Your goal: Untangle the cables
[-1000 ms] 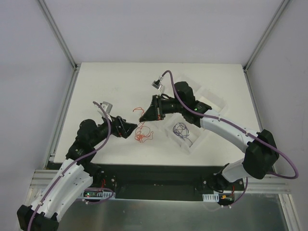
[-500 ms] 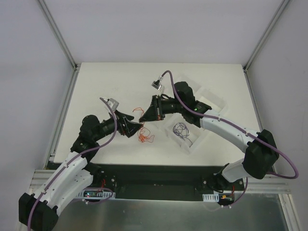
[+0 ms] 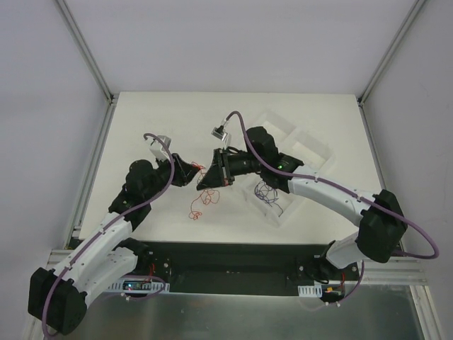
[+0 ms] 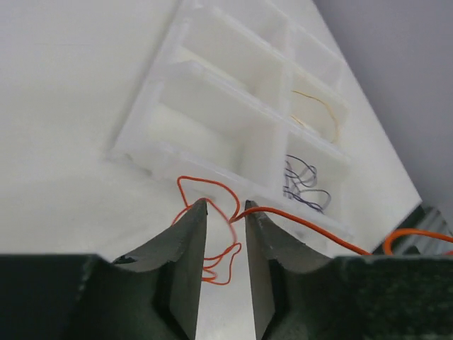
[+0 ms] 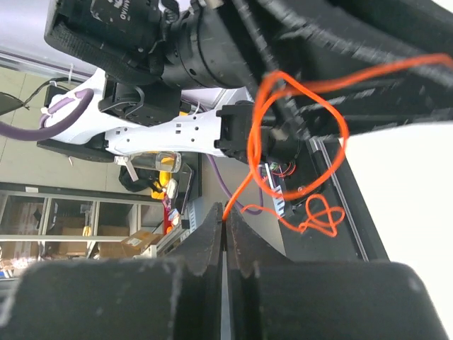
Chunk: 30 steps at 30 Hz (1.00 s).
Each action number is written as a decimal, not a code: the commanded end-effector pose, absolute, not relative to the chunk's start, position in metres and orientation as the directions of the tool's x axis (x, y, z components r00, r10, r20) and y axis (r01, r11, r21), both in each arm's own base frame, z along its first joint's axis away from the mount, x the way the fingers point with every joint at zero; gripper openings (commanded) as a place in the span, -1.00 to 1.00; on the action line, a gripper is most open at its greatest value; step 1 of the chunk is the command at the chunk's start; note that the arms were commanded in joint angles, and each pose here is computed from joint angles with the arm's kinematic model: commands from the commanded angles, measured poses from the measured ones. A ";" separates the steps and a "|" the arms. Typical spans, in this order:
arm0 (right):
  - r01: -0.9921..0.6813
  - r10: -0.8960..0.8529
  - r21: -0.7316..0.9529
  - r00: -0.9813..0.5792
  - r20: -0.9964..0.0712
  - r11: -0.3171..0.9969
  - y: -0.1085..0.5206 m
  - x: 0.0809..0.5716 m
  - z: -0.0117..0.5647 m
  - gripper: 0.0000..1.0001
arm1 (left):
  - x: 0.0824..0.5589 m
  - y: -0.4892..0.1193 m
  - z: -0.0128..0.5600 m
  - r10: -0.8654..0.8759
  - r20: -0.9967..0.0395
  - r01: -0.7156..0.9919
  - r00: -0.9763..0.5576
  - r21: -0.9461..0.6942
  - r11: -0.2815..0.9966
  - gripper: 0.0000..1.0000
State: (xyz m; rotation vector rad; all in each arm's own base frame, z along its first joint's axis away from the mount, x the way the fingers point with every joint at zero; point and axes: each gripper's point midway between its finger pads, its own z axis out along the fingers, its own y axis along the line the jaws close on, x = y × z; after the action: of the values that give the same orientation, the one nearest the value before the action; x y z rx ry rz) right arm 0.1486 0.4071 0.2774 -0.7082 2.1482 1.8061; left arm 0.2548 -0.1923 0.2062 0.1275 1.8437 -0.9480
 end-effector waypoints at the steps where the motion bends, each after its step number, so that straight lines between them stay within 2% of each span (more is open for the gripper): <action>1: -0.579 -0.159 0.811 -0.811 -0.563 0.083 0.406 0.153 0.307 -0.99 | 0.272 -0.153 0.186 -0.370 -0.805 0.234 -0.463 -0.514 0.825 -0.57; 4: -0.610 -0.160 0.778 -0.792 -0.589 0.152 0.397 0.156 0.301 -0.99 | 0.267 -0.136 0.183 -0.389 -0.820 0.185 -0.420 -0.497 0.848 -0.73; 7: -0.637 -0.162 0.728 -0.770 -0.618 0.253 0.382 0.161 0.290 -0.99 | 0.262 -0.111 0.183 -0.402 -0.843 0.102 -0.358 -0.463 0.881 -1.00; 15: -0.690 -0.162 0.404 -0.599 -0.784 0.600 0.312 0.199 0.300 -0.99 | 0.246 -0.052 0.197 -0.328 -0.912 -0.083 -0.245 -0.318 0.945 -1.00; 21: -0.624 -0.156 0.234 -0.505 -0.849 0.746 0.265 0.217 0.308 -0.99 | 0.242 -0.035 0.219 -0.292 -0.939 -0.122 -0.181 -0.273 0.954 -1.00; 24: -0.608 -0.143 0.239 -0.512 -0.847 0.758 0.262 0.217 0.305 -0.99 | 0.242 -0.034 0.226 -0.275 -0.946 -0.117 -0.170 -0.257 0.959 -1.00; 28: -0.653 -0.105 0.352 -0.553 -0.826 0.671 0.286 0.204 0.306 -0.99 | 0.246 -0.068 0.229 -0.210 -0.943 0.062 -0.259 -0.234 0.970 -1.00; 30: -0.660 -0.091 0.389 -0.569 -0.817 0.643 0.295 0.202 0.307 -0.99 | 0.246 -0.085 0.226 -0.190 -0.932 0.141 -0.310 -0.243 0.960 -0.77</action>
State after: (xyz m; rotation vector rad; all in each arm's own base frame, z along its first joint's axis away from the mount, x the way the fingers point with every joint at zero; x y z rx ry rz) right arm 0.2031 0.2923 0.2939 -0.6239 2.0887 0.8238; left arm 0.2448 -0.0742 0.2310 -0.1662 1.7751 -0.3335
